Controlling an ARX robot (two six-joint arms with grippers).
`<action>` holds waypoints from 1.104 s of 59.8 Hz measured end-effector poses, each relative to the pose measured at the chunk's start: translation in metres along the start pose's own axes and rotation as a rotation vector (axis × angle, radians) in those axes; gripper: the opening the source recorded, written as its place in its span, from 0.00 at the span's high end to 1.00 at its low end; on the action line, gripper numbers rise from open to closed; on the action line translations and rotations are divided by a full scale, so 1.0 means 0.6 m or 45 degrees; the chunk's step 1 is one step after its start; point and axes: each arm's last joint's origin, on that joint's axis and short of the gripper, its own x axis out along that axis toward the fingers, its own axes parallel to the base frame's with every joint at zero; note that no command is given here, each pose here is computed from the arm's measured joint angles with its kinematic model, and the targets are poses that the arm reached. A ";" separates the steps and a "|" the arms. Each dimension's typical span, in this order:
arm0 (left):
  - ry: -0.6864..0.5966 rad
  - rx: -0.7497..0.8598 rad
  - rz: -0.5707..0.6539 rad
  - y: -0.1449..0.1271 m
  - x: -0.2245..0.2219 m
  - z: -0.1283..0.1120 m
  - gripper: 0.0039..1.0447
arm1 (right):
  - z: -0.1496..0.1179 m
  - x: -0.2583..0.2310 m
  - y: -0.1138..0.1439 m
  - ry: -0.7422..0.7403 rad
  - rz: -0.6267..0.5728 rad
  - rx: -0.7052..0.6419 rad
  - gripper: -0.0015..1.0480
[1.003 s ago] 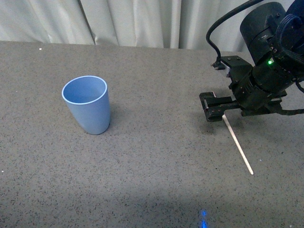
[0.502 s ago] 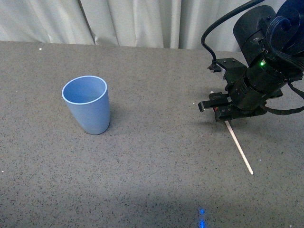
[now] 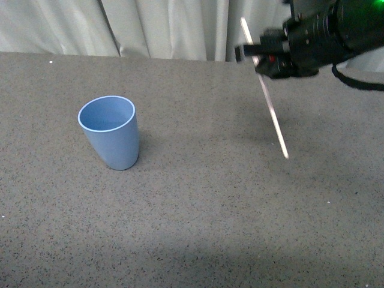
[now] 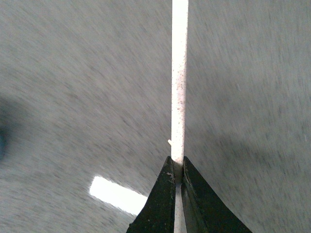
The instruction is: Transfer chopsticks to blue cup
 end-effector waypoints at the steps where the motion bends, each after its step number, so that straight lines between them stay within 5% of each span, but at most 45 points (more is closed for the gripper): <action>1: 0.000 0.000 0.000 0.000 0.000 0.000 0.06 | 0.003 -0.002 0.004 -0.027 0.015 -0.008 0.99; 25: 0.000 0.000 0.000 0.000 0.000 0.000 0.06 | 0.042 -0.013 0.119 -0.710 0.535 -0.212 0.99; 47: 0.000 0.000 0.000 0.000 0.000 0.000 0.06 | 0.053 0.044 0.181 -0.689 0.833 -0.210 0.99; 66: 0.000 0.000 0.000 0.000 0.000 0.000 0.06 | 0.039 0.109 0.198 -0.626 0.888 -0.164 0.99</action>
